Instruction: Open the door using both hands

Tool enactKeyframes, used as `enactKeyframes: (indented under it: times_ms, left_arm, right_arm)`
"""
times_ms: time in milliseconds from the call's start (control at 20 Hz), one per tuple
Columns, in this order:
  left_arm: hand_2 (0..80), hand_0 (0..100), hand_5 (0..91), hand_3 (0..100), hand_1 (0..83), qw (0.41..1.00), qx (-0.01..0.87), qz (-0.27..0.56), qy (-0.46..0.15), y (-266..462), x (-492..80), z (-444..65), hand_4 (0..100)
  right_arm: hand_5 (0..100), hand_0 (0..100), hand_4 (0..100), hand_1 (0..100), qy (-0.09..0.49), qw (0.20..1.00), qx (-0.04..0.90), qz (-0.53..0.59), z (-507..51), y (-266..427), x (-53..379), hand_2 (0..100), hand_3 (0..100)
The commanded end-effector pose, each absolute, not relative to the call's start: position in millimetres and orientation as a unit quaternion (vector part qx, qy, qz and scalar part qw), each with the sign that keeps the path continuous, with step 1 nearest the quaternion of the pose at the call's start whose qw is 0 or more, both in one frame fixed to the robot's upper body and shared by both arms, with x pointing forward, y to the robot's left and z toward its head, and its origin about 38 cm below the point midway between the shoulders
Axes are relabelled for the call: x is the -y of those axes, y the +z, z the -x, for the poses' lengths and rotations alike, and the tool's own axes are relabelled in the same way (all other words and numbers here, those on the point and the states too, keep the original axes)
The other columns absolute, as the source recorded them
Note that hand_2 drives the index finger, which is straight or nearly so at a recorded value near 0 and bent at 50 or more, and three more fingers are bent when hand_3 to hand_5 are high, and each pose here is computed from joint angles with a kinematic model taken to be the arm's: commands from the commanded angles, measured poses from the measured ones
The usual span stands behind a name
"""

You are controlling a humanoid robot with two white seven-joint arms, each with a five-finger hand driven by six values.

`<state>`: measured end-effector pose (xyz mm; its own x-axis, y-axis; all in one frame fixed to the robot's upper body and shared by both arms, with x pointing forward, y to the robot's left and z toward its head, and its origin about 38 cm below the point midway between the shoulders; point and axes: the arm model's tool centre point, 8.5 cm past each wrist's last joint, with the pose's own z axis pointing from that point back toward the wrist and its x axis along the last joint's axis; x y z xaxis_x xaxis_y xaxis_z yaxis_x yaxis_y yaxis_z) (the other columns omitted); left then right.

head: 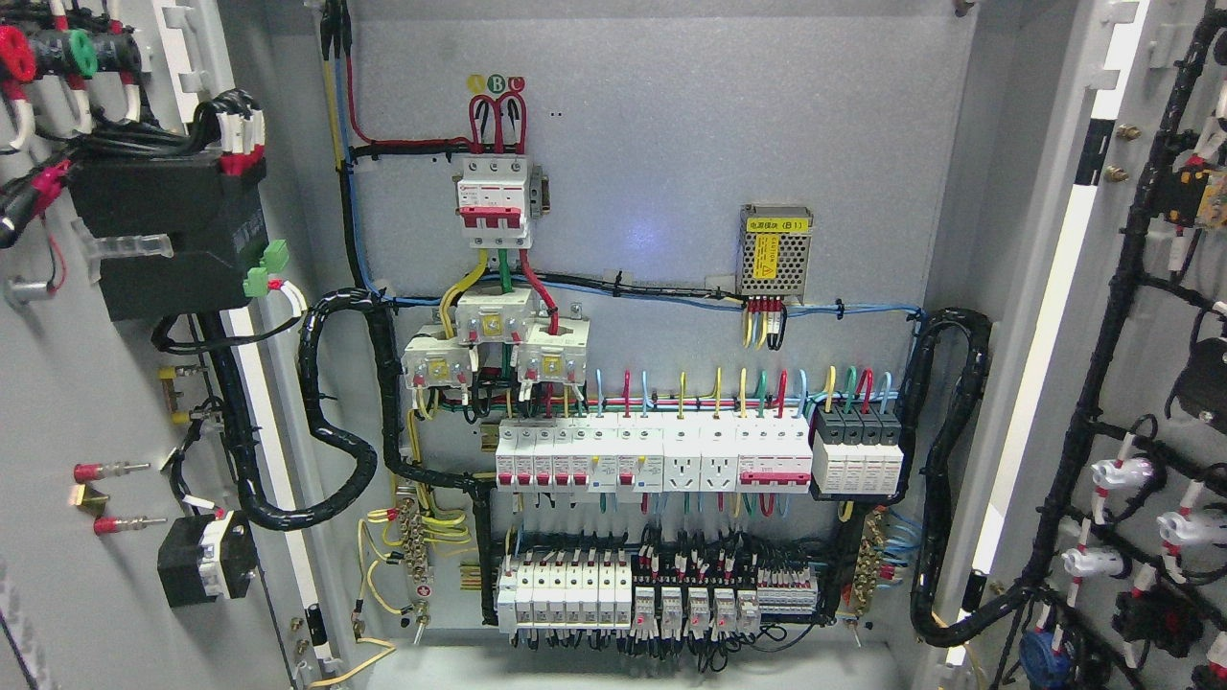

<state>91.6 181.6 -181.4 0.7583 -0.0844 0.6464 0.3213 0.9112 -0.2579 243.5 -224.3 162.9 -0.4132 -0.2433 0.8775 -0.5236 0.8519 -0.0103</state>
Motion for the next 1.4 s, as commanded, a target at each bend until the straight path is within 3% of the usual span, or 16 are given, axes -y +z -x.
enactKeyframes:
  times_ms: [0, 300, 1352]
  left_arm:
    - [0.0, 0, 0.0, 0, 0.0, 0.821, 0.511, 0.203, -0.15, -63.0, -170.6, -166.2, 0]
    - [0.0, 0, 0.0, 0, 0.0, 0.779, 0.567, 0.214, -0.161, -15.7, -165.6, -178.3, 0]
    - [0.0, 0, 0.0, 0, 0.0, 0.616, 0.725, 0.22, -0.215, 111.3, -157.0, -241.4, 0]
  right_arm:
    - [0, 0, 0, 0, 0.099, 0.477, 0.853, -0.188, -242.2, 175.3, 269.4, 0, 0]
    - [0, 0, 0, 0, 0.072, 0.462, 0.864, -0.184, -239.6, 183.5, 285.5, 0, 0]
    - [0, 0, 0, 0, 0.141, 0.409, 0.89, -0.141, -235.8, 215.4, 325.0, 0, 0]
